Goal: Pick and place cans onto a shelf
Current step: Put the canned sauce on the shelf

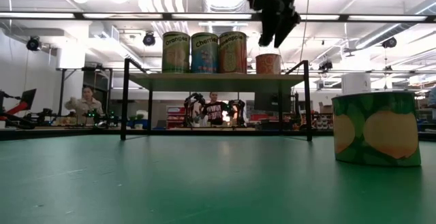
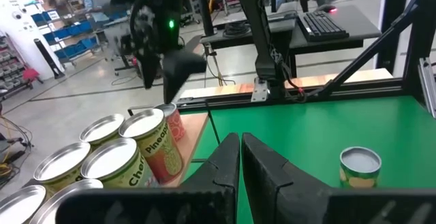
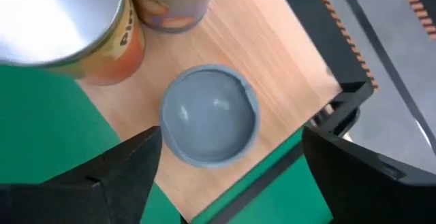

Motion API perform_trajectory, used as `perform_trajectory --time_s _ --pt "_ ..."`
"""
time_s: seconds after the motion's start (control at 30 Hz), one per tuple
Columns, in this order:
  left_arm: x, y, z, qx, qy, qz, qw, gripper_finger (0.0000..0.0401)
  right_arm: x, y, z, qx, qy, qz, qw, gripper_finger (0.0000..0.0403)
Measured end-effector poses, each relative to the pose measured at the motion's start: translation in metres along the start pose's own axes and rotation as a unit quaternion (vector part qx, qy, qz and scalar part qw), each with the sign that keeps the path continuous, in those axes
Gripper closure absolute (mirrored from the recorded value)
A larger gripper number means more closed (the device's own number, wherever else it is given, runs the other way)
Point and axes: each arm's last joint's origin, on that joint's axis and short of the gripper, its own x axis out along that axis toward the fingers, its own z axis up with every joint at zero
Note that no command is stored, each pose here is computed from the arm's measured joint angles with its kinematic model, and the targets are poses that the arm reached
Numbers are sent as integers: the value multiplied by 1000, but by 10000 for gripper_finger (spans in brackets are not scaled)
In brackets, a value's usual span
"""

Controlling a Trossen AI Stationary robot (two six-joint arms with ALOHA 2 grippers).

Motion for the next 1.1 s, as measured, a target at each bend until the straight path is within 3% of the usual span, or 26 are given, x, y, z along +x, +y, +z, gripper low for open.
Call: perform_trajectory --time_s 0.17,0.53,0.83,1.1 --pt "2 -2 -1 3 3 -1 1000 401 -15 -5 -6 -4 -28 7 1000 124" --pt "5 -5 -4 12 10 -2 1000 401 11 -2 -3 -72 -78 8 994 376" --pt "5 -5 -6 14 13 -3 1000 401 37 -1 -8 -56 -67 4 996 393" --pt "5 -5 -6 14 13 -3 1000 401 44 -10 -6 76 -85 -39 993 394"
